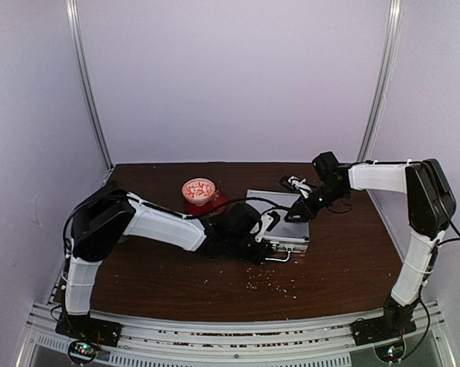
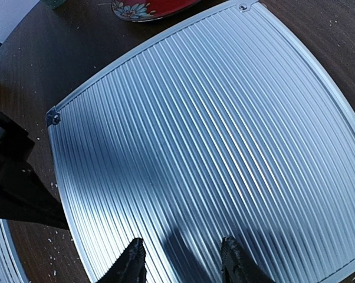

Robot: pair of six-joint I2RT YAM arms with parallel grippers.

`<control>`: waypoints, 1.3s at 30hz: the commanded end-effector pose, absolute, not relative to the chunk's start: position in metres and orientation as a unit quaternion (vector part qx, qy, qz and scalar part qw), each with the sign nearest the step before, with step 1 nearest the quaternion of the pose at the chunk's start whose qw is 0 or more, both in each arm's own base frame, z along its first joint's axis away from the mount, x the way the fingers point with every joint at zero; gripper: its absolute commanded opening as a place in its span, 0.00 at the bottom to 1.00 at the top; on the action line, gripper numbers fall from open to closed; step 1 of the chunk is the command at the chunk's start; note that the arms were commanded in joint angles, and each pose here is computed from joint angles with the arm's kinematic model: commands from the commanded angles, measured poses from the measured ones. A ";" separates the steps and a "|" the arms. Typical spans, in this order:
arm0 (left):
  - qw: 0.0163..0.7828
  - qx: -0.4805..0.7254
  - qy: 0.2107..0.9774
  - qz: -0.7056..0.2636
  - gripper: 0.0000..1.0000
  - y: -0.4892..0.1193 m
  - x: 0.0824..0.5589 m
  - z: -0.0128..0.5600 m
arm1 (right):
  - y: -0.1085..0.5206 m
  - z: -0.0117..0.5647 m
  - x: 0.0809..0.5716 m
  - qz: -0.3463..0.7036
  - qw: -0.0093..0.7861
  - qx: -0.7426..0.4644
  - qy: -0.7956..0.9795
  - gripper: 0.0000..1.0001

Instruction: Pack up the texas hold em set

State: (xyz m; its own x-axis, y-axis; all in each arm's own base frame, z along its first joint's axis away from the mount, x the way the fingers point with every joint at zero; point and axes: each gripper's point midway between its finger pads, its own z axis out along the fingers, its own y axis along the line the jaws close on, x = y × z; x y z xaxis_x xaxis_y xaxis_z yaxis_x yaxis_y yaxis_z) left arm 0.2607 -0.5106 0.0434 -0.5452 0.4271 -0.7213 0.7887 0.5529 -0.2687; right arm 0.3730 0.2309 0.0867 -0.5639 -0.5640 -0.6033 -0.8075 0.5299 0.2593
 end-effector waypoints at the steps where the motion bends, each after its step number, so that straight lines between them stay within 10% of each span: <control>1: 0.368 0.387 0.773 -0.342 0.00 -0.521 0.262 0.127 | 0.206 0.071 0.353 0.221 0.179 -0.382 0.879 0.45; 10: 0.400 0.383 0.782 -0.286 0.09 -0.485 0.288 0.176 | 0.185 0.184 0.361 0.182 0.337 -0.377 0.843 0.50; 14: 0.425 0.359 0.794 -0.244 0.45 -0.450 0.311 0.199 | 0.171 0.228 0.356 0.150 0.412 -0.359 0.824 0.63; 21: 0.473 0.308 0.816 -0.124 0.74 -0.385 0.356 0.225 | 0.125 0.296 0.367 0.077 0.568 -0.223 0.789 1.00; 26: 0.508 0.274 0.816 -0.041 0.96 -0.334 0.387 0.245 | 0.099 0.318 0.377 0.090 0.610 -0.079 0.783 1.00; 39: 0.585 0.137 0.799 0.031 0.98 -0.234 0.410 0.299 | 0.071 0.325 0.382 0.071 0.622 -0.045 0.779 1.00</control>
